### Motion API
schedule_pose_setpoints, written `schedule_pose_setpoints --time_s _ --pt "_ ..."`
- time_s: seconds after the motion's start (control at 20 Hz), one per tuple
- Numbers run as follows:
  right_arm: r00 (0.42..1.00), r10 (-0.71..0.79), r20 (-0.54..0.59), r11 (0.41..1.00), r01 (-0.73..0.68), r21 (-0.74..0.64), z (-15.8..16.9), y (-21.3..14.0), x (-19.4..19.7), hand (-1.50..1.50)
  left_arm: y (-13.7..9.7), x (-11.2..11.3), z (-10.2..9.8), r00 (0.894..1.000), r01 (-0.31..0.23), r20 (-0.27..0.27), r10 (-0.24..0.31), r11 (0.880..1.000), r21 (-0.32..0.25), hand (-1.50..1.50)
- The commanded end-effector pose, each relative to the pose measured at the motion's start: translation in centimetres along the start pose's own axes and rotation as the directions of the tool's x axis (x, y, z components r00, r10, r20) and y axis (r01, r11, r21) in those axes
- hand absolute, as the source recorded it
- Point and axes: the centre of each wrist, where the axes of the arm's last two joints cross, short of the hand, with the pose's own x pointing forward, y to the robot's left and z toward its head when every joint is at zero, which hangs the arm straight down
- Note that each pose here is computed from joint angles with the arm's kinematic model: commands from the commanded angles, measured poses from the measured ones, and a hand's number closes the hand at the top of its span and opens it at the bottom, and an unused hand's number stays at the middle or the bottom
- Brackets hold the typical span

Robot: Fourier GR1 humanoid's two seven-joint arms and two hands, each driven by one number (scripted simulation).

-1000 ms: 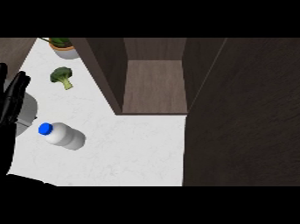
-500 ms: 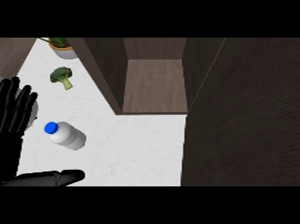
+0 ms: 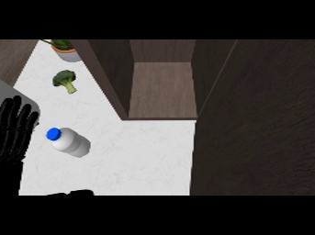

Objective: Pick up the bottled water, place it into the cabinet and close the cabinet

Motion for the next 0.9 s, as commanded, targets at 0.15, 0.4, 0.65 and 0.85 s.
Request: schedule_pose_setpoints --time_s 0.15,0.4,0.65,0.85 --pt "1.000 0.004 0.022 1.000 -0.004 -0.003 3.4 0.3 3.3 -1.50 0.1 -3.1 1.3 0.999 0.036 -0.030 -0.034 0.998 0.056 -1.50" --pt "1.000 0.016 0.016 1.000 -0.016 0.014 4.4 0.4 2.8 -1.50 2.3 -5.1 -1.3 0.998 0.046 -0.045 -0.040 0.991 0.130 -1.50" --pt "0.999 0.021 0.042 1.000 -0.021 -0.002 4.4 1.4 3.2 -1.50 2.4 -8.1 -1.9 0.993 0.087 -0.094 -0.074 0.987 0.136 -1.50" --pt "0.999 0.025 0.027 1.000 -0.025 0.003 5.0 0.4 1.7 -1.50 2.8 -12.0 -2.0 0.993 0.044 -0.117 -0.029 0.991 0.129 -1.50"
